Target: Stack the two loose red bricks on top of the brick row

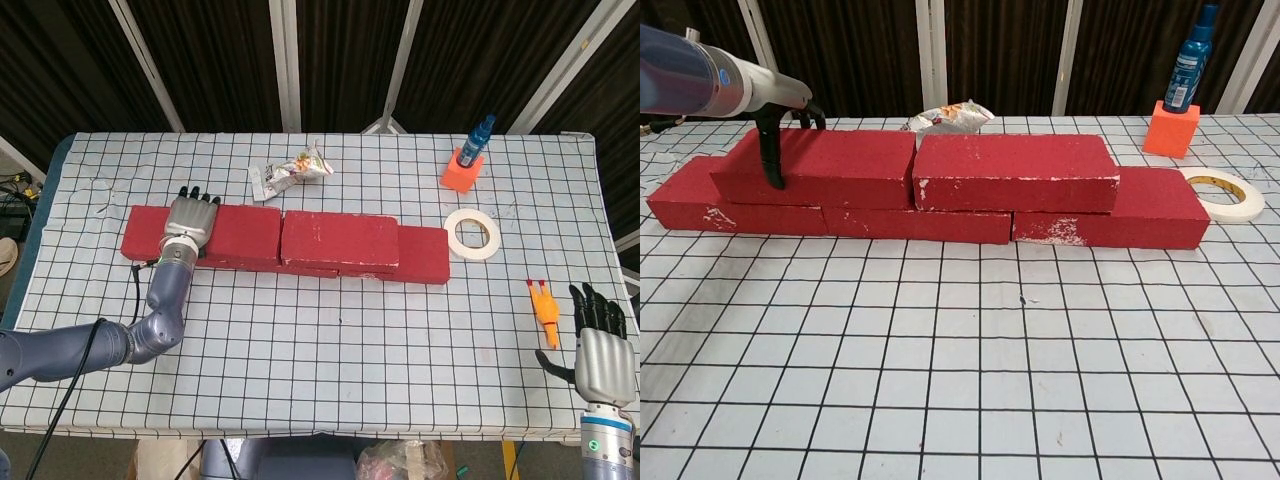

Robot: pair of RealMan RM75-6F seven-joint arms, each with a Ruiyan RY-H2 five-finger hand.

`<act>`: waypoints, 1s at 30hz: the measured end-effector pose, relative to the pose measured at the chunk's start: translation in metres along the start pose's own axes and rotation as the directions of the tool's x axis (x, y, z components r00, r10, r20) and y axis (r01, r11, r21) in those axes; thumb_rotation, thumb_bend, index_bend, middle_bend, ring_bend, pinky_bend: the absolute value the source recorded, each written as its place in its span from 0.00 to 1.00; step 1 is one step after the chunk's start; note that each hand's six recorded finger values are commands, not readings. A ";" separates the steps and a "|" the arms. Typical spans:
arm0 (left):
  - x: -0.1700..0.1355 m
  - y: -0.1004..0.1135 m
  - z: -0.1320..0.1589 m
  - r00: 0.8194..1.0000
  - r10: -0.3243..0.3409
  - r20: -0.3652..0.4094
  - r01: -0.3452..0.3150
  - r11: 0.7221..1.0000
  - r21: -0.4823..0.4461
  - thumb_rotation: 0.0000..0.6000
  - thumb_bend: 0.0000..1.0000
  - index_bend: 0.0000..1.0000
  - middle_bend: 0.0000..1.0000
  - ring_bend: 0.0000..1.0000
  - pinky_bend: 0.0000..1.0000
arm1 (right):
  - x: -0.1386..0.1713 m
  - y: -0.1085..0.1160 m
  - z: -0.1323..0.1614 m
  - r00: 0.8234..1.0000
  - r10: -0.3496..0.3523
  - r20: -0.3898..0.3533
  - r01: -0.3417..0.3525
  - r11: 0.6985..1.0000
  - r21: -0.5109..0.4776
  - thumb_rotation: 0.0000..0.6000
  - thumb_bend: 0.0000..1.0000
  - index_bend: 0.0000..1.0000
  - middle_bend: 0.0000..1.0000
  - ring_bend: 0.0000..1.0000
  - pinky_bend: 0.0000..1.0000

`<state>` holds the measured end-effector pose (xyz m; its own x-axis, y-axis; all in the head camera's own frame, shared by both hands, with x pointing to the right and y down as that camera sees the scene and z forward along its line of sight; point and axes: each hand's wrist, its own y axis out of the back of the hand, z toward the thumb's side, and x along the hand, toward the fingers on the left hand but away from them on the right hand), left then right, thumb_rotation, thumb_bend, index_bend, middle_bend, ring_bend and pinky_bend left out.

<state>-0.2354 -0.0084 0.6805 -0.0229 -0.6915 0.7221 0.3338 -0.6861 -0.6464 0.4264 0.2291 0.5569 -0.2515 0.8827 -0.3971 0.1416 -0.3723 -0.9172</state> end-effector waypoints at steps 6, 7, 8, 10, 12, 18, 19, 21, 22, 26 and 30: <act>0.000 -0.001 0.001 1.000 -0.005 -0.008 0.005 1.000 0.003 1.00 0.00 0.12 0.07 0.00 0.04 | 0.000 0.000 0.000 1.000 -0.002 0.001 0.002 1.000 0.000 1.00 0.18 0.00 0.00 0.00 0.00; 0.000 0.000 0.001 1.000 -0.005 -0.009 0.005 1.000 0.003 1.00 0.00 0.12 0.05 0.00 0.04 | 0.000 0.000 0.000 1.000 -0.003 0.001 0.003 1.000 0.000 1.00 0.18 0.00 0.00 0.00 0.00; 0.000 0.000 0.001 1.000 -0.005 -0.011 0.006 1.000 0.003 1.00 0.00 0.11 0.05 0.00 0.04 | 0.000 0.000 0.000 1.000 -0.003 0.000 0.003 1.000 0.000 1.00 0.18 0.00 0.00 0.00 0.00; 0.000 -0.001 0.001 1.000 -0.009 -0.014 0.009 1.000 0.002 1.00 0.00 0.09 0.02 0.00 0.04 | 0.000 0.000 0.000 1.000 -0.002 0.000 0.002 1.000 0.000 1.00 0.18 0.00 0.00 0.00 0.00; -0.001 -0.001 0.001 1.000 -0.014 -0.017 0.014 1.000 0.004 1.00 0.00 0.08 0.01 0.00 0.04 | 0.000 0.000 0.000 1.000 -0.002 0.000 0.002 1.000 -0.001 1.00 0.18 0.00 0.00 0.00 0.00; -0.003 0.001 0.000 1.000 -0.018 -0.024 0.018 1.000 0.011 1.00 0.00 0.02 0.00 0.00 0.03 | 0.000 0.001 0.000 1.000 -0.004 0.001 0.004 1.000 -0.001 1.00 0.18 0.00 0.00 0.00 0.00; -0.004 0.002 0.000 1.000 -0.016 -0.025 0.017 1.000 0.012 1.00 0.00 0.01 0.00 0.00 0.03 | 0.000 0.001 0.000 1.000 -0.004 0.000 0.004 1.000 -0.001 1.00 0.18 0.00 0.00 0.00 0.00; -0.007 0.006 -0.001 1.000 -0.011 -0.026 0.011 1.000 0.008 1.00 0.00 0.00 0.00 0.00 0.03 | 0.000 0.000 0.001 1.000 -0.001 -0.002 0.001 1.000 -0.002 1.00 0.18 0.00 0.00 0.00 0.00; -0.009 0.008 -0.002 1.000 -0.008 -0.024 0.008 1.000 0.004 1.00 0.00 0.00 0.00 0.00 0.03 | 0.000 0.000 0.001 1.000 -0.001 -0.004 0.001 1.000 -0.003 1.00 0.18 0.00 0.00 0.00 0.00; -0.023 0.020 -0.003 1.000 0.016 0.010 -0.016 0.999 -0.038 1.00 0.00 0.00 0.00 0.00 0.04 | 0.001 0.001 0.001 1.000 0.000 -0.007 0.000 1.000 -0.007 1.00 0.18 0.00 0.00 0.00 0.00; -0.052 0.028 -0.009 0.994 0.074 0.080 -0.064 0.991 -0.121 1.00 0.00 0.00 0.00 0.00 0.07 | 0.002 0.001 0.002 1.000 0.001 -0.014 -0.001 1.000 -0.012 1.00 0.18 0.00 0.00 0.00 0.00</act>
<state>-0.2339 0.0067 0.6227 0.0772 -0.7199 0.6897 0.2176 -0.6630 -0.7163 0.4245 0.2296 0.5548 -0.2376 0.8864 -0.3973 0.1536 -0.3696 -0.9164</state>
